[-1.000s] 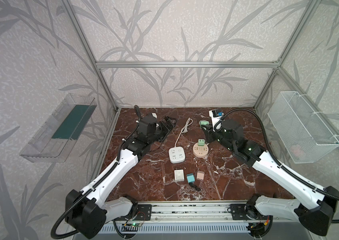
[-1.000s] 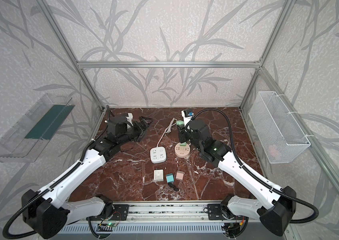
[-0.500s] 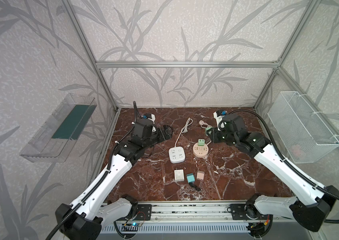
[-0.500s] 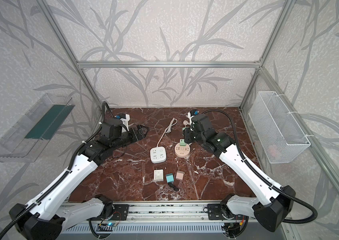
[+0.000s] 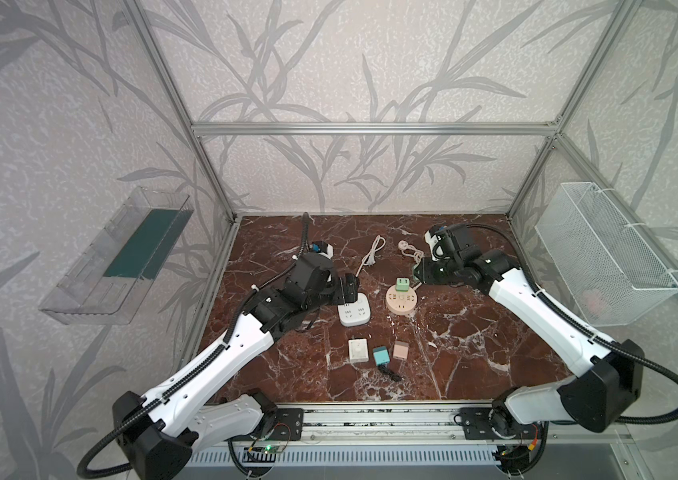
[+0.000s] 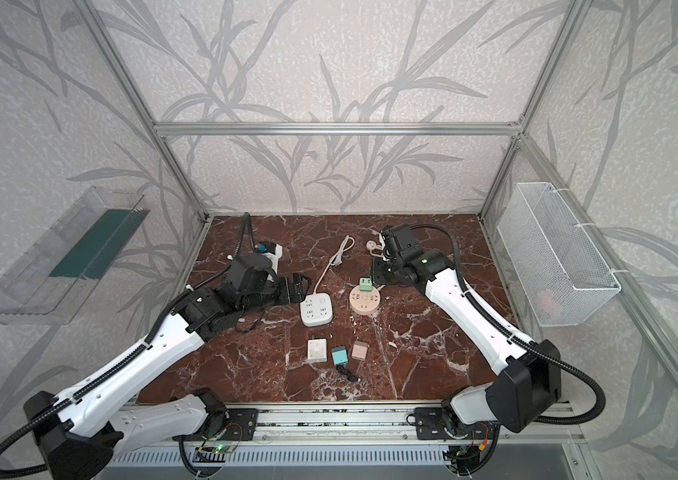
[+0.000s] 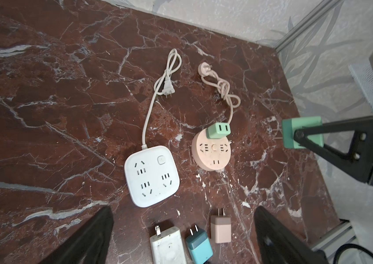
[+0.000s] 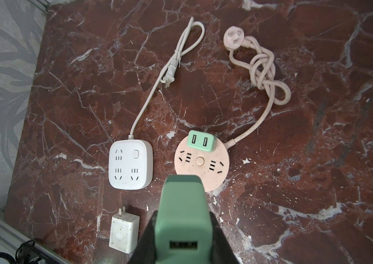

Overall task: Insert the plug
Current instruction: 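Carry adapter with right gripper over the pink strip while left arm withdraws, then lower adapter prongs into a free socket beside the first adapter, then press the second mint green adapter down into the pink strip with right gripper, then open right gripper and lift it away from the seated adapter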

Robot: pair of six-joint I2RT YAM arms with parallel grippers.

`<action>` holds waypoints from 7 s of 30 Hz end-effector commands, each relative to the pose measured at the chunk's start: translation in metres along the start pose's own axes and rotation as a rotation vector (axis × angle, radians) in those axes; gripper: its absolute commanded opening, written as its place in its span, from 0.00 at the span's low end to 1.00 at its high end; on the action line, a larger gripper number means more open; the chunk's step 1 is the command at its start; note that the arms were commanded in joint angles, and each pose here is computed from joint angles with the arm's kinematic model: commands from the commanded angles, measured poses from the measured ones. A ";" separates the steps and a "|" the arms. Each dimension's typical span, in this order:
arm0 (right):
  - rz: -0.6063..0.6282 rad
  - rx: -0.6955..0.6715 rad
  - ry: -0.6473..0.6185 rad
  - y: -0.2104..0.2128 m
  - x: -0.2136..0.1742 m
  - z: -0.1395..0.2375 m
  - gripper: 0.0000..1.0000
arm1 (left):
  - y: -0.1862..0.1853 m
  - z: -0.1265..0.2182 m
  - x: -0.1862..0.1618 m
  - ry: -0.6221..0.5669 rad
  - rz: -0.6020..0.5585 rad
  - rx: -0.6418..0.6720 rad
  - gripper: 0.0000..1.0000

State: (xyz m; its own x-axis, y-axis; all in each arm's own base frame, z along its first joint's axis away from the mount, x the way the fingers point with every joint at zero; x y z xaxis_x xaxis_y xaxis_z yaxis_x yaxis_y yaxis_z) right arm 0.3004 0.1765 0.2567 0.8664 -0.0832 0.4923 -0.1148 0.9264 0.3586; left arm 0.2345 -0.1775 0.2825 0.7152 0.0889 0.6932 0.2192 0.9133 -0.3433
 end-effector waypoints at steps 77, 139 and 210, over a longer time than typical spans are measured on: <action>-0.147 -0.279 0.269 -0.037 -0.024 -0.129 0.00 | 0.002 -0.024 -0.039 0.043 -0.123 0.148 0.93; 0.046 -0.392 0.595 -0.067 -0.069 -0.139 0.00 | 0.016 -0.039 -0.052 0.073 -0.085 0.170 0.92; 0.055 -0.298 0.520 -0.045 -0.043 -0.102 0.59 | 0.021 -0.056 -0.056 0.129 -0.039 0.139 0.94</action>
State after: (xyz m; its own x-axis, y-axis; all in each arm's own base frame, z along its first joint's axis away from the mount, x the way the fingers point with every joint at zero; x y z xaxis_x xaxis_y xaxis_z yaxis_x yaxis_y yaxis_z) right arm 0.3232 0.1790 0.1153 0.9961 0.0880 0.0050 -0.0881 0.9947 0.0529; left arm 0.2313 -0.1827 0.1942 0.7928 -0.0056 0.6095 0.1667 0.9638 -0.2081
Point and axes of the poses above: each gripper's point midway between its finger pads, its own z axis back along the fingers, its own y axis along the line the jaws close on, x = y × z, the point moved 6 cm from there along z, back along the fingers, and after that the axes turned 3 degrees about -z, right-handed, at the moved point
